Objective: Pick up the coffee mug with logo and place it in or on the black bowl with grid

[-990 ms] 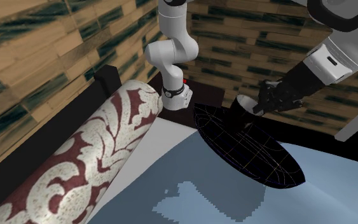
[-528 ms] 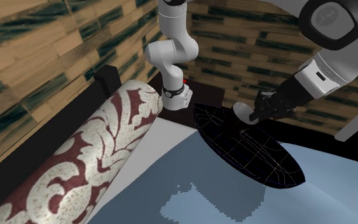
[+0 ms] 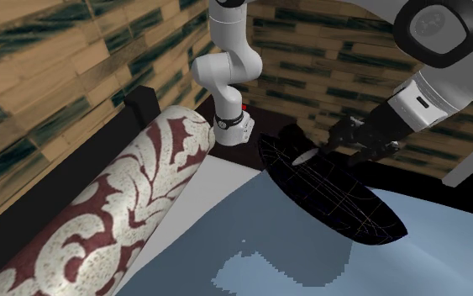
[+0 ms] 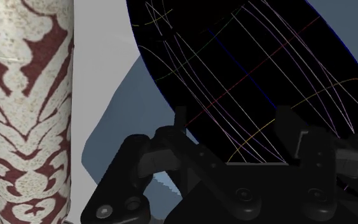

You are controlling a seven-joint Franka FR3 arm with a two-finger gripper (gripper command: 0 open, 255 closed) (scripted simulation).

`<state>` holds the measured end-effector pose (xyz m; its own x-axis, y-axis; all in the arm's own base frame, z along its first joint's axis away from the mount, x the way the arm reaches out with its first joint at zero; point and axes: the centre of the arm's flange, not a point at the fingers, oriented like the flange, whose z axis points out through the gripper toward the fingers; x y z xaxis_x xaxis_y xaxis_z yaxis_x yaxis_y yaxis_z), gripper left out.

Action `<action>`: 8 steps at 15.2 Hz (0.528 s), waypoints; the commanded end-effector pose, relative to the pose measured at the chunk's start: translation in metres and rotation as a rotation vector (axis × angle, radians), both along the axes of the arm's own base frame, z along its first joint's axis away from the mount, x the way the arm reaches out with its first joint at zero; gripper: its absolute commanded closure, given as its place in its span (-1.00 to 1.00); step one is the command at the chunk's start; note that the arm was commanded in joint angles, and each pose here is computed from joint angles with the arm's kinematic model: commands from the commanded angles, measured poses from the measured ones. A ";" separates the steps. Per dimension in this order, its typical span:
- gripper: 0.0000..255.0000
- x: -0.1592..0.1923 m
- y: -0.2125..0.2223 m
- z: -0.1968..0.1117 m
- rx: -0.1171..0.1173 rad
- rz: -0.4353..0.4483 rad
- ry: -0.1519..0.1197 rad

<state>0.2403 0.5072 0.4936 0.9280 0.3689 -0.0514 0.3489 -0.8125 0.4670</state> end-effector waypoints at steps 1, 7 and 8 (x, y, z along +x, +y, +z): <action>-1.00 0.000 0.000 0.000 0.000 0.000 0.000; -1.00 -0.005 0.018 0.035 0.000 0.000 0.000; -1.00 -0.007 0.023 0.044 0.000 0.000 0.000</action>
